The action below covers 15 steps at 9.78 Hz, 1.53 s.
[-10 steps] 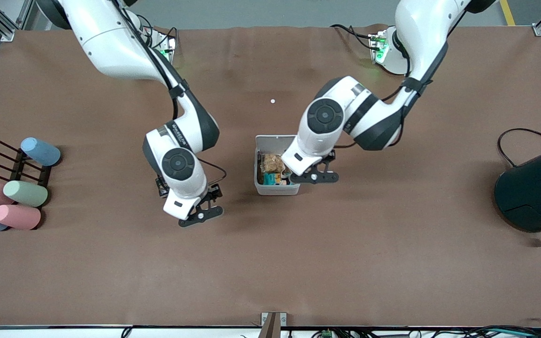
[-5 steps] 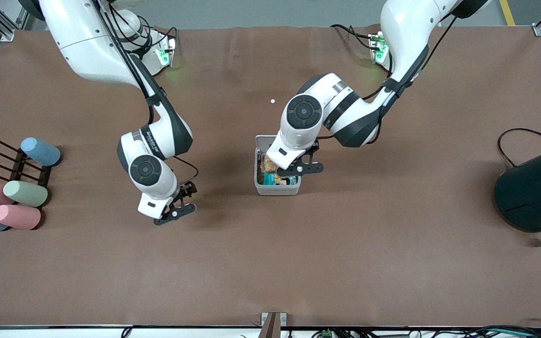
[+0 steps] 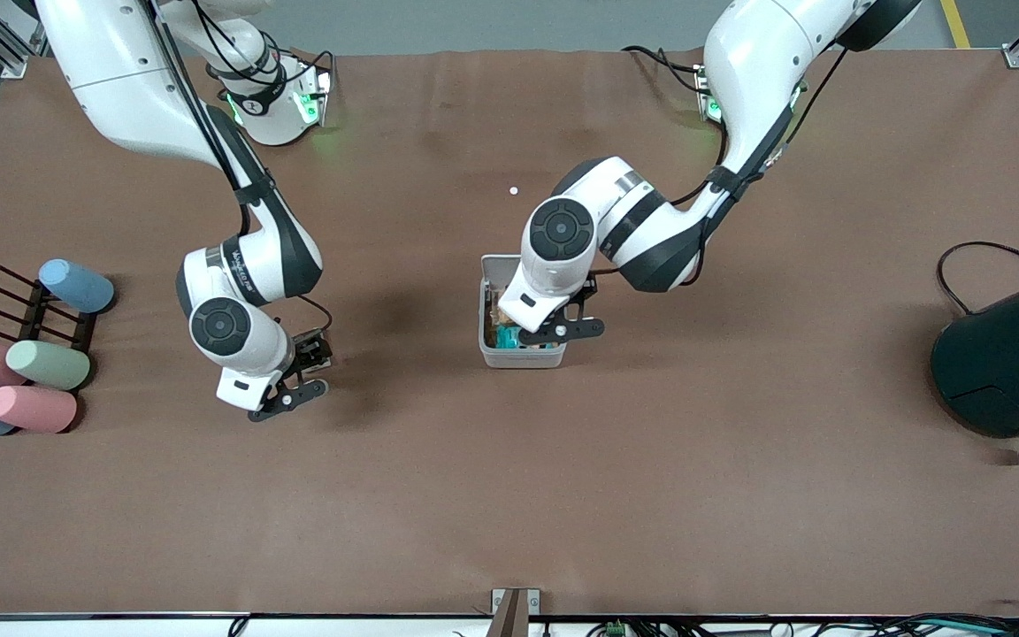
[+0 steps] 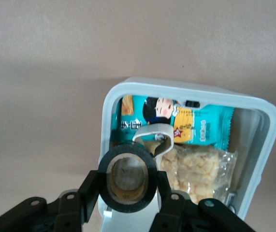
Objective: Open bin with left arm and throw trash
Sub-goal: 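Move the tape roll over the bin with the left gripper and drop it, then withdraw the left gripper toward its rest side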
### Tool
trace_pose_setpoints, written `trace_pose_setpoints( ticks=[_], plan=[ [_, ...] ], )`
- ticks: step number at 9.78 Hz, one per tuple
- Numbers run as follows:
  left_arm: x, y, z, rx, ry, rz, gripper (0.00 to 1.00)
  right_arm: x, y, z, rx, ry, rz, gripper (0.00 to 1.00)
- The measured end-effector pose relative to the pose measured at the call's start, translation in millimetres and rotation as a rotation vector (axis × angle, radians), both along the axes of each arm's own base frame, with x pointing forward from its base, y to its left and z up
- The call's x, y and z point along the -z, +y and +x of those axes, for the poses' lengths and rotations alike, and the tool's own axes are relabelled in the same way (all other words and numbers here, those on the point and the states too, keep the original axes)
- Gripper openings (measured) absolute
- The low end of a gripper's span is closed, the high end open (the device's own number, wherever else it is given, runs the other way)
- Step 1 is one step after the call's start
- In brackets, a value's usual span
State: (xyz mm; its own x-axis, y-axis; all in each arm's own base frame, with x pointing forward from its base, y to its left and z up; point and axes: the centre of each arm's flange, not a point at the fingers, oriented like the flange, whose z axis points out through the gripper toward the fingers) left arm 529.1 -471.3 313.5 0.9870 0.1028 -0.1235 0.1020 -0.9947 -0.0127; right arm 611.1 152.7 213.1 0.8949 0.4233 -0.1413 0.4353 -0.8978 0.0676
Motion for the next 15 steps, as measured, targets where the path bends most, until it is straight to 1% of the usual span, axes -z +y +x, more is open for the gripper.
trace_pose_setpoints(
  ticks=[2,4,7,8,9,10,11,12,13,14,15],
  plan=[
    [-5,-3,5,0.001,-0.023,-0.013,0.53,8,2,-6,-0.008,-0.01,0.01,0.97],
    [-7,-3,6,0.0,-0.028,-0.016,0.53,14,3,-10,-0.012,-0.023,0.019,0.95],
    [-8,-3,8,-0.003,-0.033,-0.02,0.54,17,3,-12,-0.014,-0.025,0.021,0.88],
    [-10,-4,8,-0.003,-0.036,-0.024,0.56,17,3,-13,-0.014,-0.023,0.021,0.84],
    [-11,-6,7,0.0,-0.038,-0.025,0.61,18,3,-13,-0.014,-0.022,0.02,0.74],
    [-12,-8,6,0.003,-0.039,-0.026,0.75,20,3,-14,-0.016,-0.029,0.024,0.68],
    [-12,-8,6,0.003,-0.039,-0.026,0.89,24,3,-17,-0.018,-0.043,0.032,0.65],
    [-13,-8,7,0.002,-0.04,-0.027,0.99,27,4,-19,-0.021,-0.051,0.037,0.62],
    [-14,-8,7,0.002,-0.042,-0.029,1.0,29,5,-21,-0.023,-0.053,0.04,0.61],
    [-16,-8,9,0.0,-0.047,-0.031,1.0,29,5,-21,-0.023,-0.054,0.041,0.57],
    [-22,-4,14,0.005,-0.063,-0.029,1.0,29,5,-21,-0.024,-0.054,0.041,0.5]
  ],
)
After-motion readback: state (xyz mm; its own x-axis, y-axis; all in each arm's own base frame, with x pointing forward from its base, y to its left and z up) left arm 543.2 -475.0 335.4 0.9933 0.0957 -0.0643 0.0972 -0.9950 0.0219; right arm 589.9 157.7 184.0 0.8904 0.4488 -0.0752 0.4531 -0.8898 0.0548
